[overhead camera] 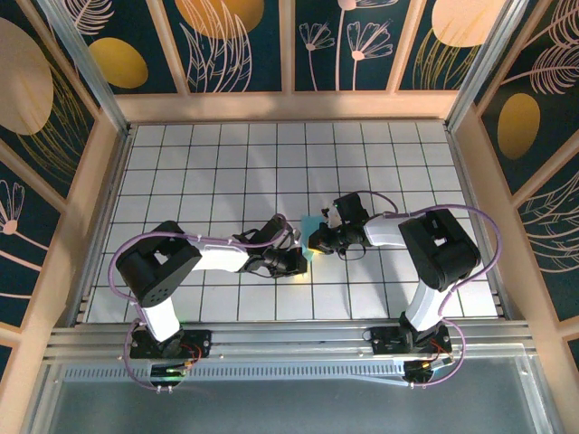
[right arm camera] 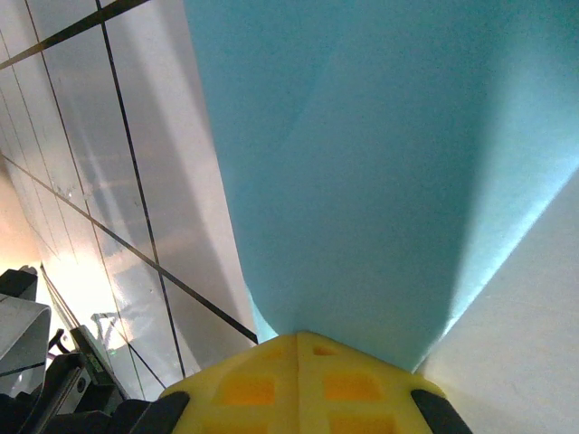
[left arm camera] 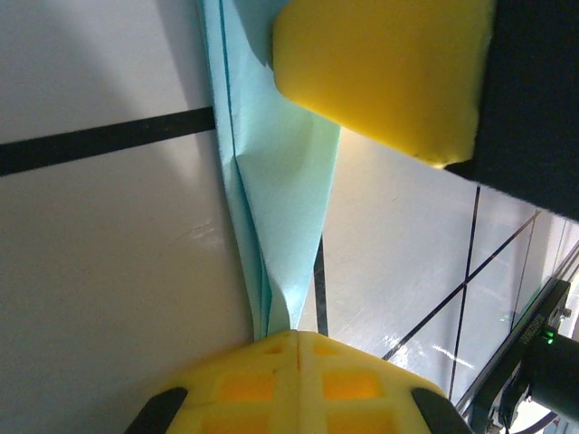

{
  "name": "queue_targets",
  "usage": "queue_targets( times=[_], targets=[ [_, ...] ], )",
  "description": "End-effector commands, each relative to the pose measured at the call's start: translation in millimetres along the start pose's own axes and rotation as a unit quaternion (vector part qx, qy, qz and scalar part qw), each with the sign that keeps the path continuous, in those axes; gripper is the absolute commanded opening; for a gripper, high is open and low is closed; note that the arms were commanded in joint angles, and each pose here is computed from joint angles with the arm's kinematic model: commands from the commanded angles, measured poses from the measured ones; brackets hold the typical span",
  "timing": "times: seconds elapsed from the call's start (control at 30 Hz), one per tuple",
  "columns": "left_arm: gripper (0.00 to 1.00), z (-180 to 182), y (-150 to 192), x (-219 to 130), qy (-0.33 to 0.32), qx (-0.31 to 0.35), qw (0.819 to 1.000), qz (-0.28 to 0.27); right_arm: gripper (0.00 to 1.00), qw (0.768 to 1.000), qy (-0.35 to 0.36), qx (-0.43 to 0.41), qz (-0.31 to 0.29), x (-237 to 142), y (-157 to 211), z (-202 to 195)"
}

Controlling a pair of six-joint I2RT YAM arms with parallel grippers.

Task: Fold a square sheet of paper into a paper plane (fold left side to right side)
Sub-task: Fold the wing for the fifth time at the center of the table.

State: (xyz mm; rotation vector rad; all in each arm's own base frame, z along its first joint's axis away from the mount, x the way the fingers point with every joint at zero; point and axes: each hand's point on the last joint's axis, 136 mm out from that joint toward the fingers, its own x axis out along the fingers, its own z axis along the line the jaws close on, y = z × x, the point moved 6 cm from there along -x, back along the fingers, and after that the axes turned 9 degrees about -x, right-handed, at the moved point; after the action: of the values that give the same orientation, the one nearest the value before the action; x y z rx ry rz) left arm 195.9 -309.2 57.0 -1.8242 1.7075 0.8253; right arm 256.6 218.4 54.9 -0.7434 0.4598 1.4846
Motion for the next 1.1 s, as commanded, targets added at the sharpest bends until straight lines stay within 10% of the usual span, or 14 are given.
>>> queue_targets(
  times=[0.0,1.07],
  targets=[
    [0.0,24,15,-1,-0.046,-0.004,0.999,0.019,0.0,0.992,0.107,0.041,0.042,11,27,-45],
    [0.0,-34,-3,-20,0.025,0.053,0.998,-0.014,0.0,0.992,0.112,0.039,0.048,14,29,-44]
  ],
)
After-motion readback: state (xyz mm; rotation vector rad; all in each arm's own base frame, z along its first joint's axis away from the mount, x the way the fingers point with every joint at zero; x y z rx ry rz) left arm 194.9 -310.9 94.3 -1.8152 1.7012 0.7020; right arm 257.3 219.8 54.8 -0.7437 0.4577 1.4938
